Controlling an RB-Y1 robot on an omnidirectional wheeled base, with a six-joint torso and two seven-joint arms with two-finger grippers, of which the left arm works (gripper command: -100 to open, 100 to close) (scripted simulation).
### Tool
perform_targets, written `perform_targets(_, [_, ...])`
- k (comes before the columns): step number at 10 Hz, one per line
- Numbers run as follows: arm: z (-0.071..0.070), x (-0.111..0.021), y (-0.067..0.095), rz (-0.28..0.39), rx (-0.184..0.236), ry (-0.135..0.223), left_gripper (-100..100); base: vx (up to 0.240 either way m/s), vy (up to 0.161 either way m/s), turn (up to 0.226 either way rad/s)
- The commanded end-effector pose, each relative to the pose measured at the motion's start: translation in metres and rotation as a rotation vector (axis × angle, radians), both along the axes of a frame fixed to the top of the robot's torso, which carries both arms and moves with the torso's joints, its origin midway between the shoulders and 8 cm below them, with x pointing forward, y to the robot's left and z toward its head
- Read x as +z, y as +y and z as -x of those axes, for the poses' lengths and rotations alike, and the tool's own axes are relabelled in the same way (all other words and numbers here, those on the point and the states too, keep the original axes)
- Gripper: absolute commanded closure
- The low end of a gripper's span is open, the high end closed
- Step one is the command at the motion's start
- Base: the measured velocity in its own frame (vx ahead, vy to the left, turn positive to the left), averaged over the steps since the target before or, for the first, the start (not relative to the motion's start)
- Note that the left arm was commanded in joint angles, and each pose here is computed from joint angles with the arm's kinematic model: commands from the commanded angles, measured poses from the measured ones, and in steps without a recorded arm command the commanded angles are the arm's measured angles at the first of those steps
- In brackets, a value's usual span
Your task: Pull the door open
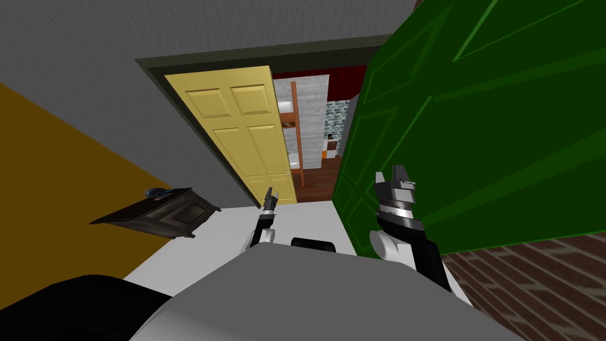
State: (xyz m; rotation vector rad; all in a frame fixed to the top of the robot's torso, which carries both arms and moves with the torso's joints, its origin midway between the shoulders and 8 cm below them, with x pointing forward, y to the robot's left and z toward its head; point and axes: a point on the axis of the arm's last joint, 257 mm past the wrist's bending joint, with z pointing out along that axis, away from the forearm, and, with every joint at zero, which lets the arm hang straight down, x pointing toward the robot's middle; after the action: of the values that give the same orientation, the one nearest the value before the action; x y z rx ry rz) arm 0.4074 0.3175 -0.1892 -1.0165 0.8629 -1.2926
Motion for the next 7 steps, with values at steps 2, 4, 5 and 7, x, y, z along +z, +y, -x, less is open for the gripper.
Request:
perform_targets(2, [0.0, -0.016, 0.004, -0.002, 0.007, 0.026, -100, 0.096, 0.012, -0.021])
perform_targets(4, [0.0, -0.028, 0.007, -0.003, 0.012, 0.046, -100, 0.092, 0.009, -0.019])
perform_targets(5, [0.0, -0.035, 0.009, -0.004, 0.015, 0.056, -100, 0.101, 0.008, -0.019])
perform_targets(7, [0.0, -0.047, 0.012, -0.004, 0.02, 0.076, -100, 0.1, 0.016, -0.022])
